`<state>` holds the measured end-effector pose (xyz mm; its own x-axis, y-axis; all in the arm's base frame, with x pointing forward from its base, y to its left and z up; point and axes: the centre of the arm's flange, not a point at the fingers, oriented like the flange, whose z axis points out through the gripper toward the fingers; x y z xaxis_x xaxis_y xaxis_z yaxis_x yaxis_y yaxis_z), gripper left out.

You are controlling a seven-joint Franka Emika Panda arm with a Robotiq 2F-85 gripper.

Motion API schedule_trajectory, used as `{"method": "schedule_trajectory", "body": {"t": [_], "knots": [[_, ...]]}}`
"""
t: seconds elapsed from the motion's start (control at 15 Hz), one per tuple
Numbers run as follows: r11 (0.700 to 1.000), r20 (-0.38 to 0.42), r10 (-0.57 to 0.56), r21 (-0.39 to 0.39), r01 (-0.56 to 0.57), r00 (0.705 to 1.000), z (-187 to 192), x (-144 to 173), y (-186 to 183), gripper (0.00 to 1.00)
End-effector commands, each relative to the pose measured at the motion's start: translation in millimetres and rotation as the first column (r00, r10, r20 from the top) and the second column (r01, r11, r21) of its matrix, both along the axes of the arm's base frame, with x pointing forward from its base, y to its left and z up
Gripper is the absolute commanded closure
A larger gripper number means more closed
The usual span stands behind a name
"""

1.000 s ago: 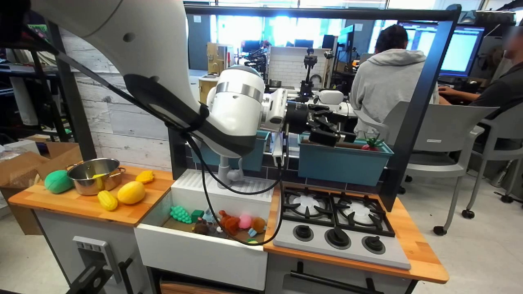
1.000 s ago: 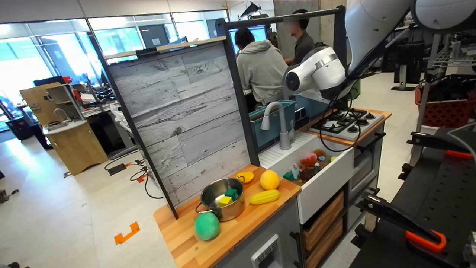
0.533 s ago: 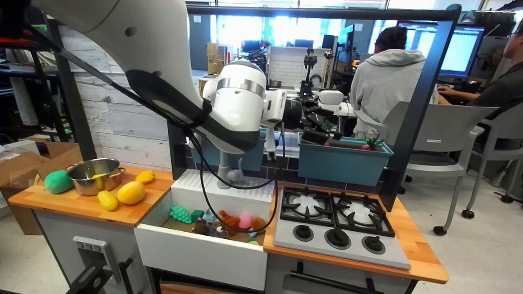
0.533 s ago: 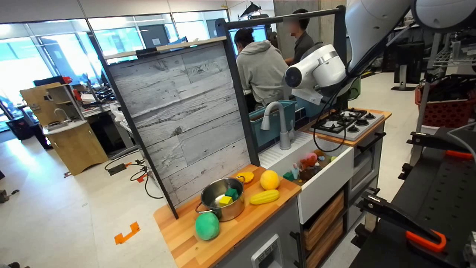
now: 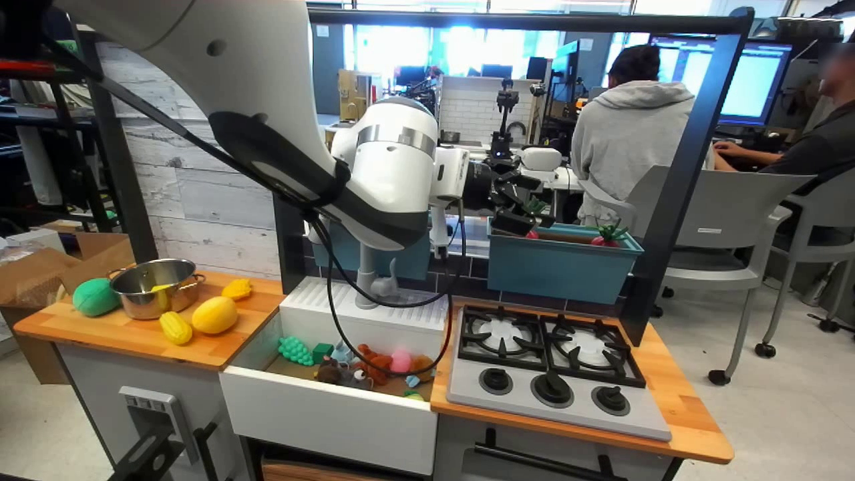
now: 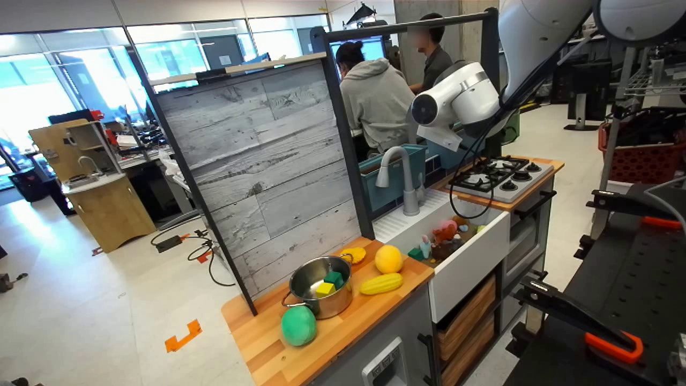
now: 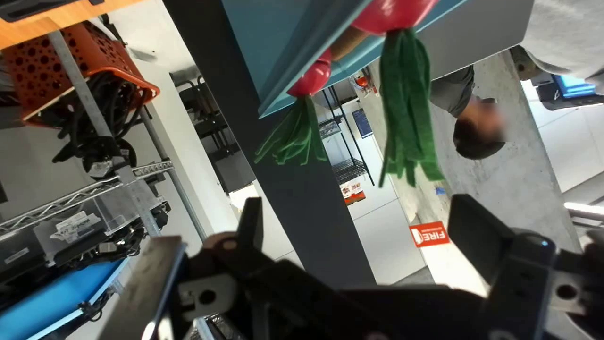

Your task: Move the radish to the green container on the left.

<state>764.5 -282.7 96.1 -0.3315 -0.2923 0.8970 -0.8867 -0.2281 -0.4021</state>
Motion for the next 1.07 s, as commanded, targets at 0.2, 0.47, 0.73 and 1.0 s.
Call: {"method": "schedule_trajectory", "body": {"t": [0.2, 0.47, 0.73, 1.0], "knots": [[0.998, 0.011, -0.026, 0.058, 0.025, 1.000, -2.6, 2.0, 2.8, 0.00], [0.997, 0.031, -0.066, 0.044, 0.065, 0.997, -1.9, 2.6, 2.6, 0.26], [0.995, 0.053, -0.099, 0.032, 0.098, 0.994, -0.4, 1.6, 1.4, 0.58], [0.996, 0.047, -0.091, 0.016, 0.090, 0.995, -0.6, -3.1, -0.3, 0.59]]}}
